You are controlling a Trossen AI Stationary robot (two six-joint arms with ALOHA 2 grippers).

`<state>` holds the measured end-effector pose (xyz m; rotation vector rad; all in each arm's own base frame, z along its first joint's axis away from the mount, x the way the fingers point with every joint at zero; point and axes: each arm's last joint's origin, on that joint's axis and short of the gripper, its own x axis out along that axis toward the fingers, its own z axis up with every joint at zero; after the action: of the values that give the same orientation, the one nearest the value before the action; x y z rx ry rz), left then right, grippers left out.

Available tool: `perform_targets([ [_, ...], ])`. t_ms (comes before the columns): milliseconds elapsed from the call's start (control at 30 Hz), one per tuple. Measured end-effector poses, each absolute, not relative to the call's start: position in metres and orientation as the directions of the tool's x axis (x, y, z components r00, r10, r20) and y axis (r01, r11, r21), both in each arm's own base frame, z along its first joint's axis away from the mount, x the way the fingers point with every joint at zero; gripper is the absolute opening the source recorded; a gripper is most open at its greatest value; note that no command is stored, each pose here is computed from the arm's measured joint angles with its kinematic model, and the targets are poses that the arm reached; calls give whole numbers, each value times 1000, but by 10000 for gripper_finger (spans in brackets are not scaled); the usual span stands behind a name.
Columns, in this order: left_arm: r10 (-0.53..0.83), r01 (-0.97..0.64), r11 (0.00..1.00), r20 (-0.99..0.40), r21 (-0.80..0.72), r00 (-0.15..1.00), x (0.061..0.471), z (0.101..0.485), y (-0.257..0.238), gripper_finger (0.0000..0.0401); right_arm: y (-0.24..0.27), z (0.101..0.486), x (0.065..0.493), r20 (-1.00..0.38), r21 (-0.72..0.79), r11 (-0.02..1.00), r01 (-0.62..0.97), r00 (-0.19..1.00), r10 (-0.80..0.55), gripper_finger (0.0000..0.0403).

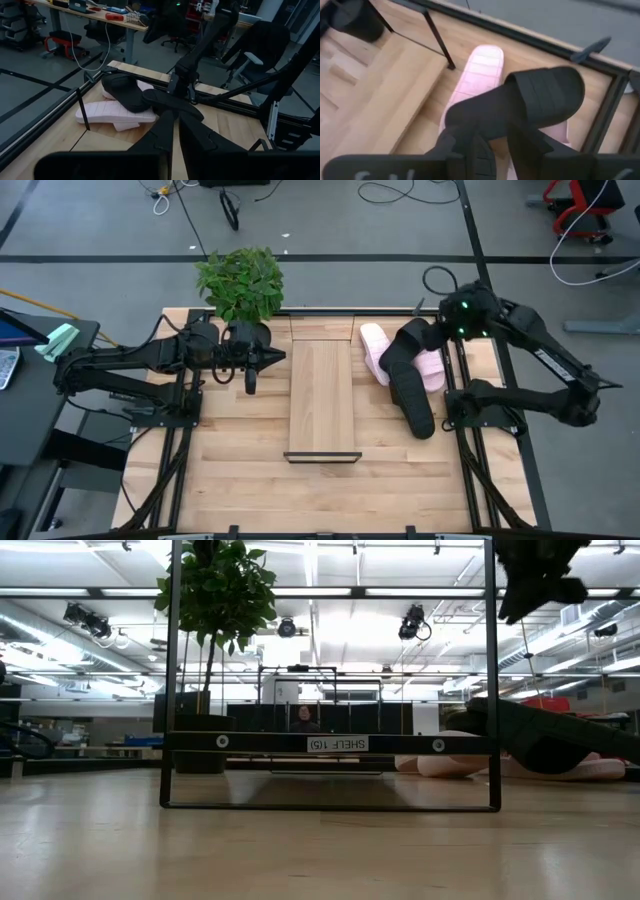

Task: Pick and place slides into the shelf
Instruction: Put the black slipper on the shelf

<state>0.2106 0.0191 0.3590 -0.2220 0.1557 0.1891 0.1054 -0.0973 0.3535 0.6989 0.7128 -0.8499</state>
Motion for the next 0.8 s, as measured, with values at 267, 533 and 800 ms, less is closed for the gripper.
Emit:
perform_targets([
  [267,169,-203,958,-173,-203,970,211,359,19,23,-154,328,105,-861,300,411,861,430,-272,140],
  [533,169,-203,958,-173,-203,970,211,359,19,35,-196,301,97,-898,329,321,888,399,-184,185],
  [800,169,-201,960,-173,-194,970,211,359,19,28,-213,283,106,-925,305,312,900,358,-128,241],
])
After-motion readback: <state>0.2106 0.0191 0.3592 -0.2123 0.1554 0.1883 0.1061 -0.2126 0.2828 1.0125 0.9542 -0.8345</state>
